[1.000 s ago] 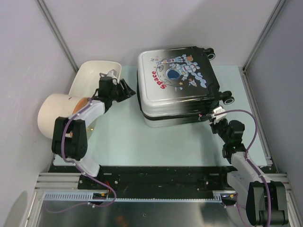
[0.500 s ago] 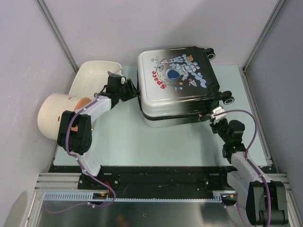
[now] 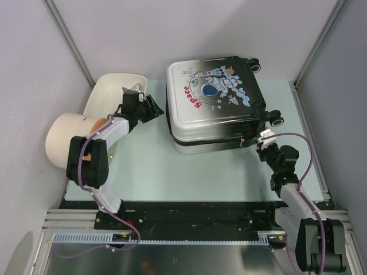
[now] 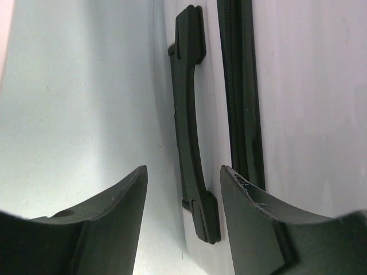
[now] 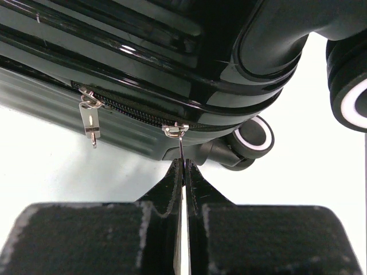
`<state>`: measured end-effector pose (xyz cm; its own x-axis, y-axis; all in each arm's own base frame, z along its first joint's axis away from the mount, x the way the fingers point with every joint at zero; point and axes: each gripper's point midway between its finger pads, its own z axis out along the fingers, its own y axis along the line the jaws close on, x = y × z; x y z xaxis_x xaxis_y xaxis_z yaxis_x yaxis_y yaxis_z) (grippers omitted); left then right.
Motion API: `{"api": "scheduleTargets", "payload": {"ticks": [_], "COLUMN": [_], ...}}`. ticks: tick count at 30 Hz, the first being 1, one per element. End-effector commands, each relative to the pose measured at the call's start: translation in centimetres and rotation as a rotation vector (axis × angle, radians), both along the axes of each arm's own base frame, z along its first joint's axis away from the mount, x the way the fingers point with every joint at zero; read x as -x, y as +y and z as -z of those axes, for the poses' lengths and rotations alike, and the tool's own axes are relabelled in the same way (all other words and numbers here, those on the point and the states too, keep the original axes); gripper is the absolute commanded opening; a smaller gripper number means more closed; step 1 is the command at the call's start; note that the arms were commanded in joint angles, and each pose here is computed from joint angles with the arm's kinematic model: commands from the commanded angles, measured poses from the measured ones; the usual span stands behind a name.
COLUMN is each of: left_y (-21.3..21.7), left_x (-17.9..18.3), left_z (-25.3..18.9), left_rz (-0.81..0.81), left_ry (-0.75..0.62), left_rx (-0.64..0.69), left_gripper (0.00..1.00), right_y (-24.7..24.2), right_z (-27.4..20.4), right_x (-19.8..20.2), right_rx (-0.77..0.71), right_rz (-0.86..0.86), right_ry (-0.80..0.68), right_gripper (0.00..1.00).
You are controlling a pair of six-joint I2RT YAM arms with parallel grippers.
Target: Open, take out, and arrange the luggage
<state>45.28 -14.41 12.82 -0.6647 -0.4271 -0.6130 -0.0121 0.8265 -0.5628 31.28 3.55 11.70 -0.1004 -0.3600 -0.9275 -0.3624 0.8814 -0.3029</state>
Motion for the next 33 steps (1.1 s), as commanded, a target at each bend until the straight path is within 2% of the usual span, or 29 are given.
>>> {"api": "scheduleTargets", "payload": {"ticks": [1,10,11,13,15,22,26,27,29,33], "left_y": [-1.3,-5.3,-5.5,-5.4,-5.3,-4.0,-3.4,-3.5,-3.6,-4.3], "left_x": [-1.2,-2.3,-2.5,-2.6,-2.8,-5.3,-6.9,-7.1,-8.1,-9.7], "left_z": [0.5,2.6,2.7,3.8,4.3,4.8,4.8,4.8,4.1,4.8], "left_rz": [0.039,0.120,0.122,0.116,0.124,0.162,0.170,0.184,0.209,0.280], "left_ry": [-0.020,0.006,0.008,0.030,0.041,0.020,0.008,0.008,-0.018,-0.036], "left_rx": [-0.015,-0.038,-0.038,-0.050,-0.068,-0.199,-0.235,-0.236,-0.243,-0.253], "left_gripper": [0.59,0.58,0.56,0.50,0.34,0.02,0.00,0.00,0.00,0.00], "right_y": [-1.2,-1.8,-2.0,-2.6,-3.2,-5.8,-8.2,-8.3,-8.9,-10.0], "right_z": [-3.2,-3.4,-3.3,-3.7,-3.6,-4.2,-4.9,-6.5,-6.0,-6.6], "right_x": [-1.4,-1.7,-1.7,-1.9,-2.0,-2.8,-3.8,-4.4,-5.4,-7.5], "right_rx": [0.023,0.036,0.037,0.046,0.059,0.105,0.127,0.141,0.121,0.133], "right_rz": [0.042,0.056,0.061,0.069,0.074,0.054,0.051,0.032,0.023,0.003], "right_ry": [-0.103,-0.123,-0.124,-0.141,-0.144,-0.193,-0.219,-0.269,-0.249,-0.303], "right_gripper": [0.00,0.00,0.00,0.00,0.00,0.00,0.00,0.00,0.00,0.00]}}
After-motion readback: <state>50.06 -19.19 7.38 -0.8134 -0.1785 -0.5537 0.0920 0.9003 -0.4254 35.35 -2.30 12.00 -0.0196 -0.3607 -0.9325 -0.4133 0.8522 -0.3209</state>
